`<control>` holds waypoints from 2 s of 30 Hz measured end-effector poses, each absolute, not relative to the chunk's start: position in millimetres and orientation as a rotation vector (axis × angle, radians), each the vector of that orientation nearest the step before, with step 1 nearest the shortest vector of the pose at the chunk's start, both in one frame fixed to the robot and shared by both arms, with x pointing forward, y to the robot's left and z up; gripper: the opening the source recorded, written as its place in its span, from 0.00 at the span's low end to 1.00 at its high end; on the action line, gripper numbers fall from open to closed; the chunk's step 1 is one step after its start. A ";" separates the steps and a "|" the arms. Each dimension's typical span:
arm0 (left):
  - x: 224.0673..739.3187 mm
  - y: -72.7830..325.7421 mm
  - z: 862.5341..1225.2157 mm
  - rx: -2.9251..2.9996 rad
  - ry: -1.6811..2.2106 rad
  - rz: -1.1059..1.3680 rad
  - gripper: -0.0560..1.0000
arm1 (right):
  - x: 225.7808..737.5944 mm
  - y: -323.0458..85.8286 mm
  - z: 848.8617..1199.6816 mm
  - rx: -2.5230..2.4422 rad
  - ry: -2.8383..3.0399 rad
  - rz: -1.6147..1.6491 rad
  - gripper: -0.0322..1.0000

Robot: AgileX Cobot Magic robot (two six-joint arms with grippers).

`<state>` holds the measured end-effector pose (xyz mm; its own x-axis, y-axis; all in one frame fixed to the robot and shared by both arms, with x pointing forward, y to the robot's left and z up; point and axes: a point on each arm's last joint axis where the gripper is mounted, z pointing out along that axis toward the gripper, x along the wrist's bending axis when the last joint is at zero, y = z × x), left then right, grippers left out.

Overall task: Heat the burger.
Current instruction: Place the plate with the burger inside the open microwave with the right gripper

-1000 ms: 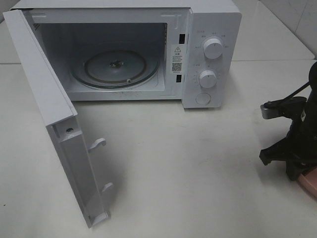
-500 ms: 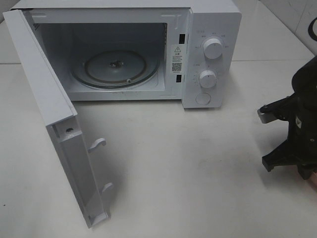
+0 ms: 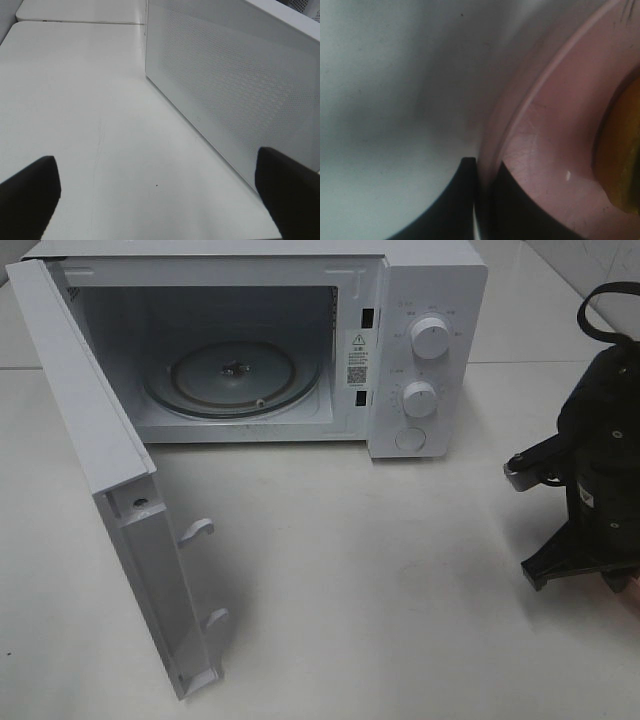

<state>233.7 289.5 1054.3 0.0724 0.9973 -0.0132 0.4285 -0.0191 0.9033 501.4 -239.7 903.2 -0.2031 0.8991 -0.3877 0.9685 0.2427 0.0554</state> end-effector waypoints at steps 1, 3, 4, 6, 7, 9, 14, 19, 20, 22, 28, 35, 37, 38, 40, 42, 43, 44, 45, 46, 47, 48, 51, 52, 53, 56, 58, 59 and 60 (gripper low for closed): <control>233.7 289.5 1054.3 1.563 1.466 0.912 0.98 | 500.4 -238.7 903.7 1.707 2.182 -0.303 0.08; 233.7 289.5 1054.3 1.563 1.466 0.912 0.98 | 500.0 -238.6 904.0 1.701 2.182 -0.314 0.08; 233.7 289.5 1054.3 1.563 1.466 0.912 0.98 | 498.6 -236.3 905.6 1.686 2.186 -0.321 0.08; 233.7 289.5 1054.3 1.563 1.466 0.912 0.98 | 497.9 -234.7 906.9 1.680 2.187 -0.316 0.08; 233.7 289.5 1054.3 1.563 1.466 0.912 0.98 | 496.3 -231.9 911.6 1.663 2.188 -0.305 0.08; 233.7 289.5 1054.3 1.563 1.466 0.912 0.98 | 494.2 -229.2 918.0 1.644 2.186 -0.293 0.08; 233.7 289.5 1054.3 1.563 1.466 0.912 0.98 | 488.5 -225.6 929.4 1.615 2.183 -0.298 0.08; 233.7 289.5 1054.3 1.563 1.466 0.912 0.98 | 481.4 -216.5 939.8 1.556 2.206 -0.284 0.08; 233.7 289.5 1054.3 1.563 1.466 0.912 0.98 | 478.1 -211.5 945.5 1.520 2.220 -0.259 0.08; 233.7 289.5 1054.3 1.563 1.466 0.912 0.98 | 476.3 -209.3 948.1 1.506 2.225 -0.252 0.08; 233.7 289.5 1054.3 1.563 1.466 0.912 0.98 | 464.4 -198.7 962.4 1.444 2.242 -0.224 0.08; 233.7 289.5 1054.3 1.563 1.466 0.912 0.98 | 447.5 -187.2 969.5 1.358 2.314 -0.182 0.08; 233.7 289.5 1054.3 1.563 1.466 0.912 0.98 | 443.9 -185.9 968.6 1.343 2.327 -0.186 0.08; 233.7 289.5 1054.3 1.563 1.466 0.912 0.98 | 443.9 -185.9 968.6 1.343 2.327 -0.186 0.08; 233.7 289.5 1054.3 1.563 1.466 0.912 0.98 | 430.1 -180.8 966.9 1.287 2.366 -0.188 0.08; 233.7 289.5 1054.3 1.563 1.466 0.912 0.98 | 426.7 -179.0 967.2 1.269 2.375 -0.183 0.08; 233.7 289.5 1054.3 1.563 1.466 0.912 0.98 | 420.5 -176.5 967.0 1.237 2.391 -0.179 0.08; 233.7 289.5 1054.3 1.563 1.466 0.912 0.98 | 420.5 -176.5 967.0 1.237 2.391 -0.179 0.08; 233.7 289.5 1054.3 1.563 1.466 0.912 0.98 | 417.1 -175.4 967.2 1.219 2.399 -0.175 0.08; 233.7 289.5 1054.3 1.563 1.466 0.912 0.98 | 411.6 -173.0 967.1 1.185 2.414 -0.171 0.08; 233.7 289.5 1054.3 1.563 1.466 0.912 0.98 | 411.6 -173.0 967.1 1.185 2.414 -0.171 0.08; 233.7 289.5 1054.3 1.563 1.466 0.912 0.98 | 408.6 -171.9 966.2 1.167 2.423 -0.171 0.08; 233.7 289.5 1054.3 1.563 1.466 0.912 0.98 | 400.8 -166.4 964.1 1.110 2.450 -0.174 0.08; 233.7 289.5 1054.3 1.563 1.466 0.912 0.98 | 398.7 -164.8 963.7 1.094 2.457 -0.176 0.08; 233.7 289.5 1054.3 1.563 1.466 0.912 0.98 | 398.7 -164.8 963.7 1.094 2.457 -0.176 0.08; 233.7 289.5 1054.3 1.563 1.466 0.912 0.98 | 393.7 -159.4 963.5 1.051 2.475 -0.166 0.08; 233.7 289.5 1054.3 1.563 1.466 0.912 0.98 | 388.7 -154.4 964.1 1.009 2.490 -0.152 0.08; 233.7 289.5 1054.3 1.563 1.466 0.912 0.98 | 388.7 -154.4 964.1 1.009 2.490 -0.152 0.08; 233.7 289.5 1054.3 1.563 1.466 0.912 0.98 | 385.0 -151.1 964.9 0.977 2.501 -0.139 0.08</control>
